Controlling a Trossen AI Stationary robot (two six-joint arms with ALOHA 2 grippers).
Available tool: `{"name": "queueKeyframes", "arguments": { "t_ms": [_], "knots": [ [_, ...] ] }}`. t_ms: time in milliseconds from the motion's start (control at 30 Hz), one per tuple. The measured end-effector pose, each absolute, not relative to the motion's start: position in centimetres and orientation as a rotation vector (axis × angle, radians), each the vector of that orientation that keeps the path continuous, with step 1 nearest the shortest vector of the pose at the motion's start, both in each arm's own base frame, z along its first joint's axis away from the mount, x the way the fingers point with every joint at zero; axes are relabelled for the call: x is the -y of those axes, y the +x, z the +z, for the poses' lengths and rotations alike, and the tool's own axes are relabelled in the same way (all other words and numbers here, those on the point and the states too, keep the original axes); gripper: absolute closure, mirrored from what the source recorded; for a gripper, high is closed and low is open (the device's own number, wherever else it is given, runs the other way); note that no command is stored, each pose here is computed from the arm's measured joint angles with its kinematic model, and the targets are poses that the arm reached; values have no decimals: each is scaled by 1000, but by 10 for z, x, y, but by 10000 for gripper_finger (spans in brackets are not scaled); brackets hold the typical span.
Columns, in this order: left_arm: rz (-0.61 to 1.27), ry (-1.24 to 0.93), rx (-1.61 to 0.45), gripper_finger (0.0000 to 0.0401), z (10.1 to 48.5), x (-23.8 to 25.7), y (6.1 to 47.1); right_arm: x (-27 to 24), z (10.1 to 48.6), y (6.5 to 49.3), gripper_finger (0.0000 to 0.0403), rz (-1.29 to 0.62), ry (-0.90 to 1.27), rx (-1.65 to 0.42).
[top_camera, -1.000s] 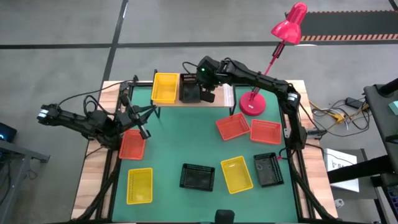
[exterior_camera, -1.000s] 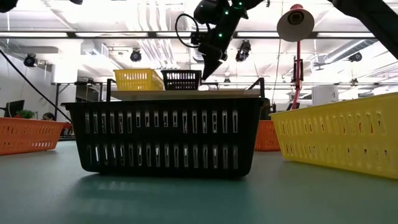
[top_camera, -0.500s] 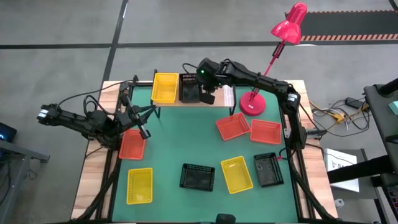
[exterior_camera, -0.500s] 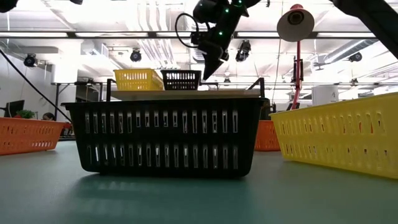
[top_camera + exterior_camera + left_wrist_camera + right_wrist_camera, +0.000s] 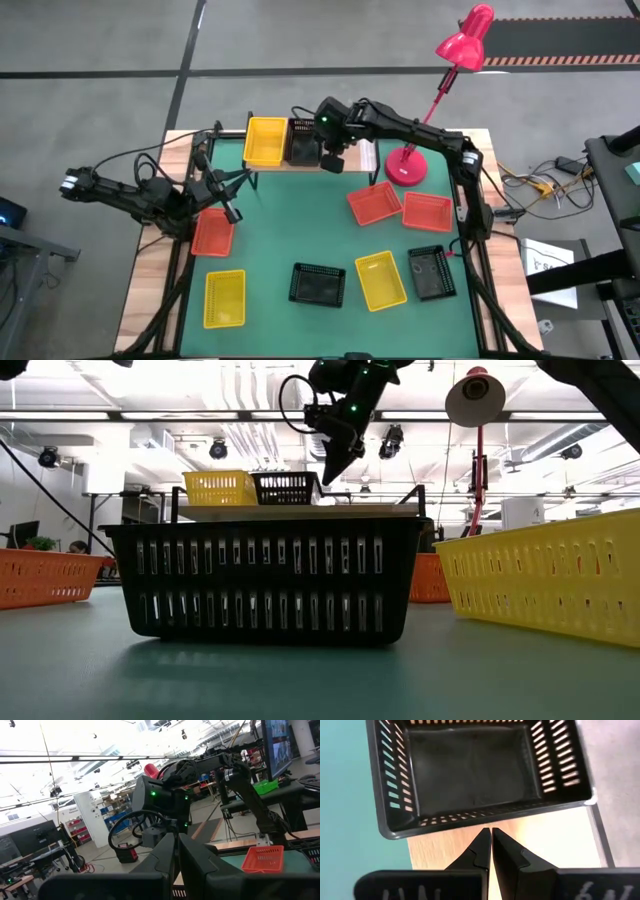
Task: Stack baskets on shelf by color
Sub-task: Adjust the yellow bin on the shelf
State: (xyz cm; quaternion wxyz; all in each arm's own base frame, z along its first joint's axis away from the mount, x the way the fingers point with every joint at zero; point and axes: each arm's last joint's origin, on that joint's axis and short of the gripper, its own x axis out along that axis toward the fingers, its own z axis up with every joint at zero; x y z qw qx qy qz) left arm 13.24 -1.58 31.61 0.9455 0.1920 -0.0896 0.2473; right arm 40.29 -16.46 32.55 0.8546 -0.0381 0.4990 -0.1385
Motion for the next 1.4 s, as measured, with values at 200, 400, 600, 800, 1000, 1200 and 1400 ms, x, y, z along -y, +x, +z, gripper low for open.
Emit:
{"name": "queueKeyframes", "arguments": {
  "t_ms": [200, 400, 600, 800, 1000, 1200, 1400],
  "knots": [
    [504, 391, 182, 393, 316, 16, 132, 155, 337, 392, 394, -293, -50, -1073],
    [503, 392, 181, 393, 316, 16, 133, 126, 350, 381, 394, -264, -13, -1123],
    [495, 403, 149, 397, 312, 17, 138, 82, 354, 380, 394, -189, -28, -1147],
    [512, 441, 47, 400, 306, 18, 160, 37, 352, 379, 394, -109, -56, -1162],
    [554, 443, -288, 401, 305, 10, 180, -4, 339, 360, 394, -66, -40, -1207],
    [523, 525, -613, 401, 330, -6, 185, -36, 325, 331, 394, -69, -8, -1122],
    [412, 526, -759, 401, 367, -38, 193, -56, 314, 310, 394, -25, -8, -979]
  ]
}}
